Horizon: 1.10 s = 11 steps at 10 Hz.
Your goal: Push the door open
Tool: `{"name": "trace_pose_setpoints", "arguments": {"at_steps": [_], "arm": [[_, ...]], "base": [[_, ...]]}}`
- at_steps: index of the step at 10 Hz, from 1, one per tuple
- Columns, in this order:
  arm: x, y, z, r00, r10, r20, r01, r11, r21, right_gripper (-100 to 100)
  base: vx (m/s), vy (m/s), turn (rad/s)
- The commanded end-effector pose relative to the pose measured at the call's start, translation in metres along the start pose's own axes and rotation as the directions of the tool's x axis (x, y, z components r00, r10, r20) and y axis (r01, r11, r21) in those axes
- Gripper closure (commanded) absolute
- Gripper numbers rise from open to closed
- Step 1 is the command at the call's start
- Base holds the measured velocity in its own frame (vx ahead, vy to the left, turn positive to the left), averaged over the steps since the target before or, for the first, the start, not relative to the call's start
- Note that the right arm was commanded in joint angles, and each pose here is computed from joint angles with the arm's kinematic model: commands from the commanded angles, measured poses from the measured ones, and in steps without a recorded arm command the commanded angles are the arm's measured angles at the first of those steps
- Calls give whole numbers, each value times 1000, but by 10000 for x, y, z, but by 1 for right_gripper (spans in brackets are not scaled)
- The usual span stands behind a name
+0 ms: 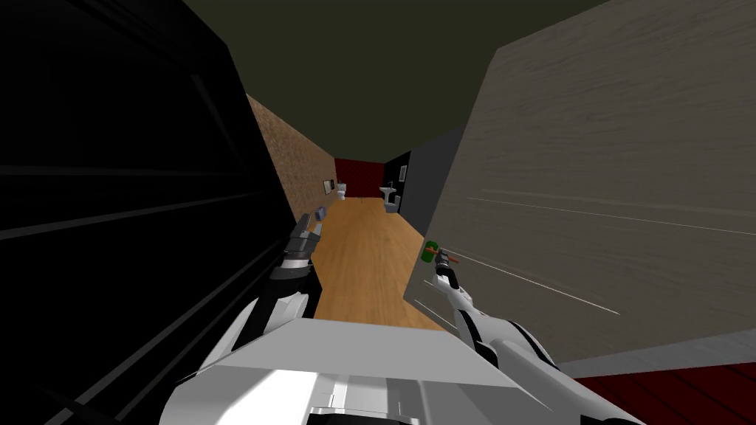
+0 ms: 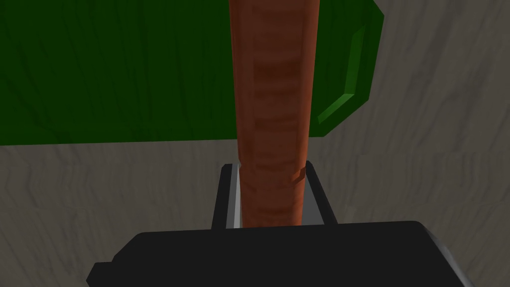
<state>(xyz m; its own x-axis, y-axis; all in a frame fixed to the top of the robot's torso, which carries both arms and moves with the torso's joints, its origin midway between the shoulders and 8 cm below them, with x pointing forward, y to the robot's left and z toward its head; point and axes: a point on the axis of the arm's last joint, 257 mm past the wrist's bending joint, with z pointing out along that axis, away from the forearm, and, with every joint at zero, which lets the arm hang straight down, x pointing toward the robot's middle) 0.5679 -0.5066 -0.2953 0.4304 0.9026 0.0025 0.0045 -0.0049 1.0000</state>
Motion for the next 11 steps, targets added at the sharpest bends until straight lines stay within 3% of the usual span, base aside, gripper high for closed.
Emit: {"name": "trace_pose_setpoints", "arguments": {"at_steps": [1,3,5,7,10,11], "arm": [[-221,-8,-10,999,-3,37,3,1000,-1,100],[-221,-8,-10,999,-3,37,3,1000,-1,100],[-423,-5,-19,997,-3,73,3,1000,-2,100],[-423,-5,-19,997,-3,73,3,1000,-2,100],[-691,3,-40,993,-2,122,3,1000,-3,100],[-691,3,-40,993,-2,122,3,1000,-3,100]], "base": [[151,24,-46],[116,19,-33],[164,37,-57],[99,22,-26],[160,36,-42],[143,27,-68]]}}
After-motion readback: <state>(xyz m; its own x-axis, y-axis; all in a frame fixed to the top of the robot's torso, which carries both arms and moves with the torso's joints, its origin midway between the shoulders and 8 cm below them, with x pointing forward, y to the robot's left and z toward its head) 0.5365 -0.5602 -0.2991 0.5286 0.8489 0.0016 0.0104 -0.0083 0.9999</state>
